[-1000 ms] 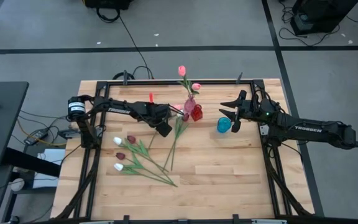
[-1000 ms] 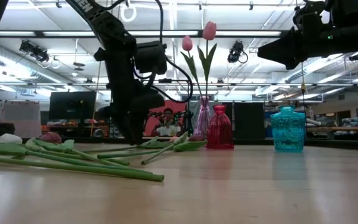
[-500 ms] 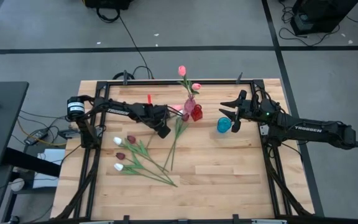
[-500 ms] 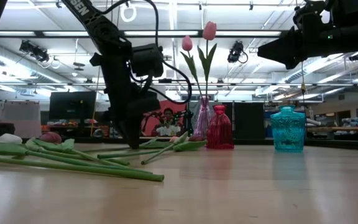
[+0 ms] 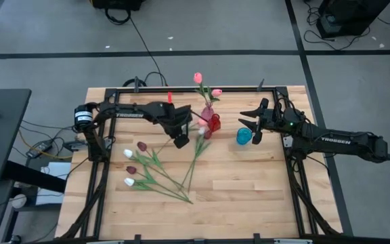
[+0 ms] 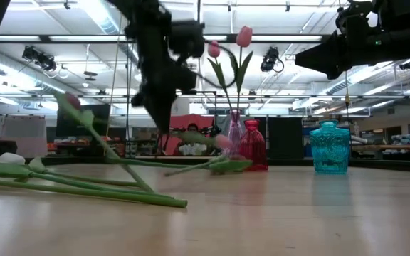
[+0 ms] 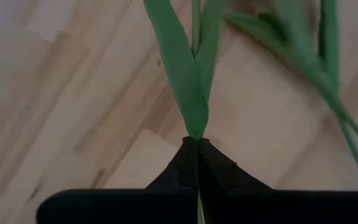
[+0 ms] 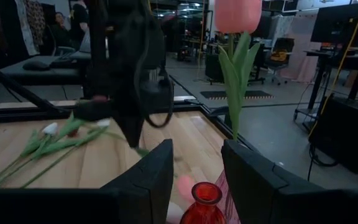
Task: Sort flowers into vase by color
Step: Put the pink flower into the pink vase
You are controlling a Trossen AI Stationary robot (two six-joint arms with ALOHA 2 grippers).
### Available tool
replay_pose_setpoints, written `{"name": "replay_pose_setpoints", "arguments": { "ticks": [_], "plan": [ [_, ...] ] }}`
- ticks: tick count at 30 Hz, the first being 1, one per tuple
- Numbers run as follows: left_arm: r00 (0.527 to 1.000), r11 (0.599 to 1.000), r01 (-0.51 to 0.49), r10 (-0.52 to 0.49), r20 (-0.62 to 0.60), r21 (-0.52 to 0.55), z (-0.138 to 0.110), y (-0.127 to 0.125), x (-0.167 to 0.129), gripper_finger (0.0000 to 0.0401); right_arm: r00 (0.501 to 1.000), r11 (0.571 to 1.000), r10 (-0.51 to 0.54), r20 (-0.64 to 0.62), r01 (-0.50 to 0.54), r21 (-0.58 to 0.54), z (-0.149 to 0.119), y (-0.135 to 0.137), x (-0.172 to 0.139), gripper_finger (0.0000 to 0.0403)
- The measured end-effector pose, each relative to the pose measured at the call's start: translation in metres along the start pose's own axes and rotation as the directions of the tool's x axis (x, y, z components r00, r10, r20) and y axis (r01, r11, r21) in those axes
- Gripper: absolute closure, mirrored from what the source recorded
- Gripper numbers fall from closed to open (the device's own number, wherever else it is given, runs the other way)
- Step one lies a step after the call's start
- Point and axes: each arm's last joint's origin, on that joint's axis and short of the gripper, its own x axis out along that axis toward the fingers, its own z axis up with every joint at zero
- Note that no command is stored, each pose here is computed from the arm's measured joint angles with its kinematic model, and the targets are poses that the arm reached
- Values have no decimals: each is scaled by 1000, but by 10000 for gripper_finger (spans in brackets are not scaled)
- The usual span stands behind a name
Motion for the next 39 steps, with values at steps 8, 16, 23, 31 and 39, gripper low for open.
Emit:
{"name": "replay_pose_setpoints", "arguments": {
  "ticks": [8, 16, 23, 31, 39],
  "plan": [
    [999, 992, -18, 13, 42, 123, 16, -16, -54, 401, 1000, 1000, 0, -1, 0, -1, 0, 0, 0, 252],
    [987, 901, -121, 64, 149, 417, 21, -32, -78, 401, 1000, 1000, 0, 0, 0, -1, 0, 0, 0, 252],
    [964, 826, -140, -11, 265, 546, 30, -45, -85, 401, 1000, 1000, 0, 0, 0, -1, 0, 0, 0, 252],
    [889, 815, -72, -209, 407, 576, 46, -57, -87, 401, 1000, 1000, 31, 1, -31, -1, 0, 1, 0, 252],
    [784, 772, -115, -316, 534, 625, 56, -65, -79, 401, 999, 999, 33, 1, -33, -1, 0, 1, 0, 252]
  ]
}}
